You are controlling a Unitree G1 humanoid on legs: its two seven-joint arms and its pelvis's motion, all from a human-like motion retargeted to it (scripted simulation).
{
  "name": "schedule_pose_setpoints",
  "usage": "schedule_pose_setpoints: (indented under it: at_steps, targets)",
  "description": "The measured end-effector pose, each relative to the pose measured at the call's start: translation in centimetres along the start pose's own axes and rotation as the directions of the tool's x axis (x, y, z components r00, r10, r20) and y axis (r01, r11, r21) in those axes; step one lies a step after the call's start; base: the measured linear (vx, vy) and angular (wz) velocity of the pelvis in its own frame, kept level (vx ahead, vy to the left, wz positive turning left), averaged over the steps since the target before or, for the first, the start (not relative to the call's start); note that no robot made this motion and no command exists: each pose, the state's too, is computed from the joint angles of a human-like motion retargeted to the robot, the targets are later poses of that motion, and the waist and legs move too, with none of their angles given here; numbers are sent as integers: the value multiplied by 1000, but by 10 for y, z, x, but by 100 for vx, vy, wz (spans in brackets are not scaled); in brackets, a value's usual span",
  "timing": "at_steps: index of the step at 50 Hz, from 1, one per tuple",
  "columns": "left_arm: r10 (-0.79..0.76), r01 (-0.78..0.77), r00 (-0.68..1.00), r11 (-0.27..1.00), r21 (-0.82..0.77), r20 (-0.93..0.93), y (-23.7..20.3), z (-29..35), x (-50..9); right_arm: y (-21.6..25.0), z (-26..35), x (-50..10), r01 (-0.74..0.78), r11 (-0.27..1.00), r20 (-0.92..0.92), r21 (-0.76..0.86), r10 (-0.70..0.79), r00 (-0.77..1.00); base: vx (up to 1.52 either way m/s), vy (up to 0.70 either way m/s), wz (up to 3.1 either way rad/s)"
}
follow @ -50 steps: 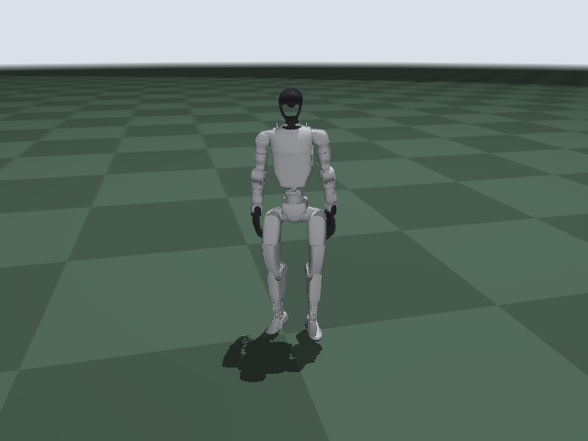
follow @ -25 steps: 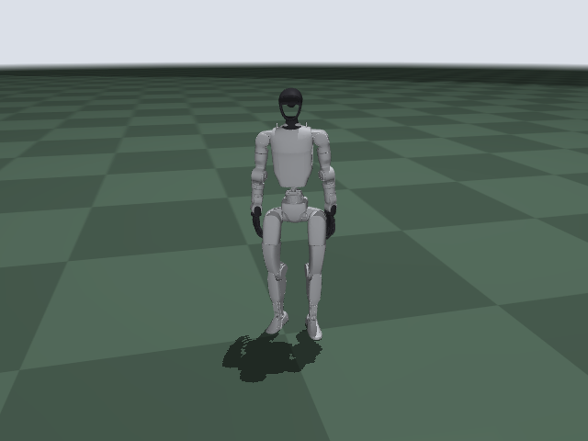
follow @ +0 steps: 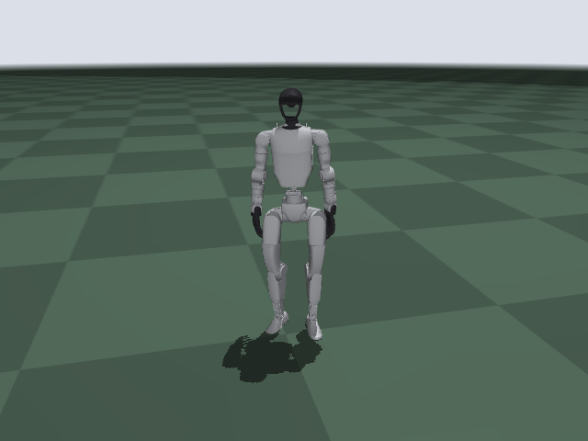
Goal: Upper body actions
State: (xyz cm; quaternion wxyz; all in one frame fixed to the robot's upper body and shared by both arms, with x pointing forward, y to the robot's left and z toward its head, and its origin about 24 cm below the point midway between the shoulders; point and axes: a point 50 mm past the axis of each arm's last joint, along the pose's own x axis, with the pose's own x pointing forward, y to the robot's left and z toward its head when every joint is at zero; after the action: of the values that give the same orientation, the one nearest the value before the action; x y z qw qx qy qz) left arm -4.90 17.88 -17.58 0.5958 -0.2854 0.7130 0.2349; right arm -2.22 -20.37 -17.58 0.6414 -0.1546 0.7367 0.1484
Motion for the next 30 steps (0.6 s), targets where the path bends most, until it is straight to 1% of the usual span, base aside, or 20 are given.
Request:
schedule_pose_setpoints:
  at_steps: [30]
  targets:
    - [-12,12,1000,1000,-6,-1,-1,0,0,-1,0,0,-4,1000,-1,-5,4,1000,0,0,0]
